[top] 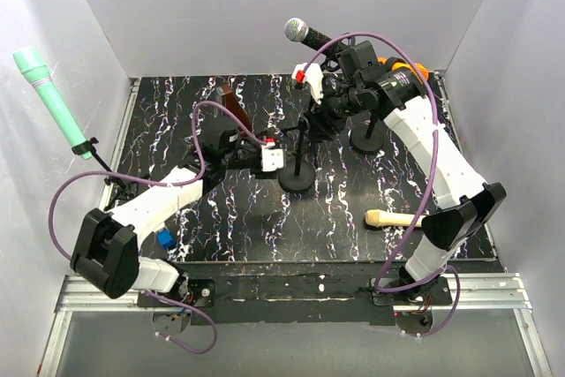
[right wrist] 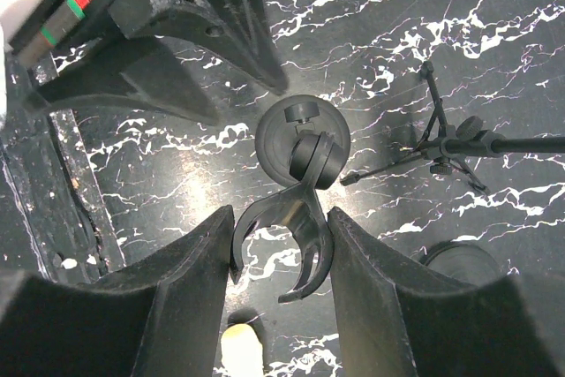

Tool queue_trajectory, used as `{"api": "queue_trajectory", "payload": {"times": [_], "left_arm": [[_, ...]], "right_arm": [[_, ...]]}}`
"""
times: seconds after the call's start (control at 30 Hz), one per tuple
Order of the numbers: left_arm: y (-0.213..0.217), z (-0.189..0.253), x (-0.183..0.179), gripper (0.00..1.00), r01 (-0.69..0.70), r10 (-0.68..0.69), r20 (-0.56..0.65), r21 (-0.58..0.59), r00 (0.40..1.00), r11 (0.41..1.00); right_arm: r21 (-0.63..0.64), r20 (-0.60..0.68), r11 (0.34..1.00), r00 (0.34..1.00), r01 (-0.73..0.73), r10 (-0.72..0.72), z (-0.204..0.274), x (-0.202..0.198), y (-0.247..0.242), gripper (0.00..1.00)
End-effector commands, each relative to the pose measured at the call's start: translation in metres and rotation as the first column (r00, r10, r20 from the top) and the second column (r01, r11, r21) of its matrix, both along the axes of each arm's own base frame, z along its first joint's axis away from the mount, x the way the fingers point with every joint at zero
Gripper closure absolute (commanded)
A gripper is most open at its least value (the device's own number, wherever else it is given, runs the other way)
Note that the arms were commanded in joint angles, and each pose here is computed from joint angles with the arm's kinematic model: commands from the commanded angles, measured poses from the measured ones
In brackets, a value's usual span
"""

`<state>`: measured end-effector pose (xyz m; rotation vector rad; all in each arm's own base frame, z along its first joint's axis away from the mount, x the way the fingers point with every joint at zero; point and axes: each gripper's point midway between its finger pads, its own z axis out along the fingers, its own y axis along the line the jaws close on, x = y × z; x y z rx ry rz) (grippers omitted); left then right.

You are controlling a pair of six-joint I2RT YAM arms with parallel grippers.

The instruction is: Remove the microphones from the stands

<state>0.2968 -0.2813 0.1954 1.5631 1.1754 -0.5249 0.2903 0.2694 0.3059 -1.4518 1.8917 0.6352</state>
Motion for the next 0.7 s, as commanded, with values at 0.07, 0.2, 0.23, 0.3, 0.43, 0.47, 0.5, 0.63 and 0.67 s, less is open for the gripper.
{"api": "queue_trajectory", "payload": {"times": [0.07,0.2,0.23,0.3,0.43,0.47,0.5,0.63,0.67], "left_arm": [[-0.018,0.019,0.032,0.44,-0.01,0.008,0.307,0.004,0.952,1.0],[-0.023,0.005,0.032,0.51,0.018,-0.031,0.289,0.045,0.957,0.999],[-0.023,0.001,0.032,0.52,0.023,-0.039,0.277,0.06,0.96,0.998],[-0.023,-0.004,0.031,0.53,0.03,-0.049,0.263,0.078,0.963,0.996],[-0.022,-0.016,0.031,0.53,0.042,-0.069,0.257,0.107,0.964,0.993],[-0.023,-0.017,0.031,0.54,0.044,-0.071,0.258,0.108,0.964,0.993],[-0.024,-0.018,0.033,0.55,0.043,-0.07,0.257,0.109,0.964,0.993],[-0.028,-0.02,0.038,0.62,0.024,-0.052,0.258,0.111,0.965,0.993],[-0.028,-0.022,0.04,0.63,0.016,-0.046,0.26,0.115,0.964,0.993]], "right_arm": [[0.028,0.038,1.0,0.999,-0.011,0.009,0.016,0.0,0.003,0.47],[0.028,0.037,1.0,0.999,-0.01,0.008,0.017,0.0,0.003,0.47],[0.028,0.038,1.0,0.999,-0.011,0.009,0.017,0.0,0.003,0.47],[0.026,0.04,1.0,0.999,-0.008,0.007,0.017,0.0,0.002,0.47],[0.026,0.038,1.0,0.999,-0.007,0.006,0.017,0.001,0.003,0.47],[0.027,0.041,1.0,0.999,-0.008,0.007,0.018,0.001,0.003,0.47],[0.026,0.036,1.0,0.999,-0.006,0.005,0.016,0.001,0.003,0.47],[0.028,0.036,1.0,0.999,-0.006,0.005,0.017,0.001,0.003,0.47],[0.03,0.033,1.0,0.999,-0.005,0.005,0.017,0.001,0.003,0.47]]}}
